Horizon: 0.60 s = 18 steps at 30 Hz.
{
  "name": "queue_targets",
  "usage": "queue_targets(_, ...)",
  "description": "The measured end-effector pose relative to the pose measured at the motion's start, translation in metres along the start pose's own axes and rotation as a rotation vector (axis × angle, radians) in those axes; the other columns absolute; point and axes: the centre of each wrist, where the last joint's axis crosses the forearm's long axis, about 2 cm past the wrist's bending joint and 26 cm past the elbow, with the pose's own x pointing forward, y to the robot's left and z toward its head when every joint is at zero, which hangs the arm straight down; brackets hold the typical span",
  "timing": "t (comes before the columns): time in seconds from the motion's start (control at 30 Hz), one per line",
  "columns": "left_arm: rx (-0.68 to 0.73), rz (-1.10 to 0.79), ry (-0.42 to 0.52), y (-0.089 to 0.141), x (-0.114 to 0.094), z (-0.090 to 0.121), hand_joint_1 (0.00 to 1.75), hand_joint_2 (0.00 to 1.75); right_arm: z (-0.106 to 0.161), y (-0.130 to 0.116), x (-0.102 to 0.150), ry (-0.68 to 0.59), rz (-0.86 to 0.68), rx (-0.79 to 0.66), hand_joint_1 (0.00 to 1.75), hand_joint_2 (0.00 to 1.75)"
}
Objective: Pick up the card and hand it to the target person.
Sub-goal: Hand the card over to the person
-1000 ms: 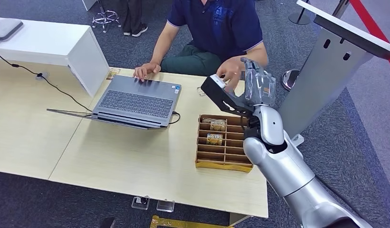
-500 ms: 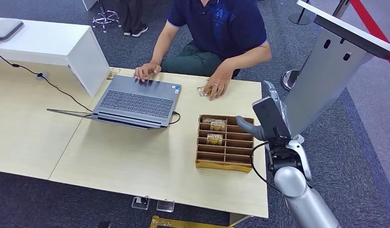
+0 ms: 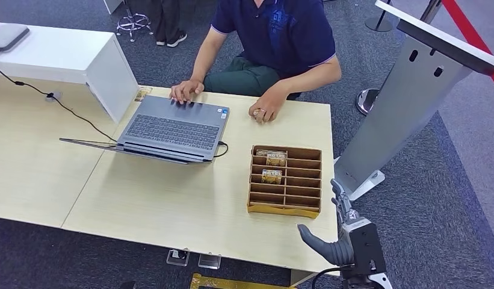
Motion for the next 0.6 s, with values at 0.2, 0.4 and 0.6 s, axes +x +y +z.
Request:
queue_targets(0.2, -0.006, 0.001, -0.014, -0.0003, 0.0003, 0.0000, 0.00, 0.00, 0.0004, -0.0033, 0.0008, 0.002, -0.017, 0.005, 0.00, 1.75)
queue_targets(0.4, 0.007, -0.002, 0.015, -0.0002, 0.0009, -0.0001, 0.00, 0.00, -0.0001, -0.0059, 0.0003, 0.006, -0.027, -0.004, 0.00, 1.75)
queue_targets(0.6, 0.011, -0.008, 0.022, -0.0001, 0.0010, -0.0001, 0.00, 0.00, 0.0000, -0.0065, -0.0002, 0.007, -0.032, -0.005, 0.00, 1.75)
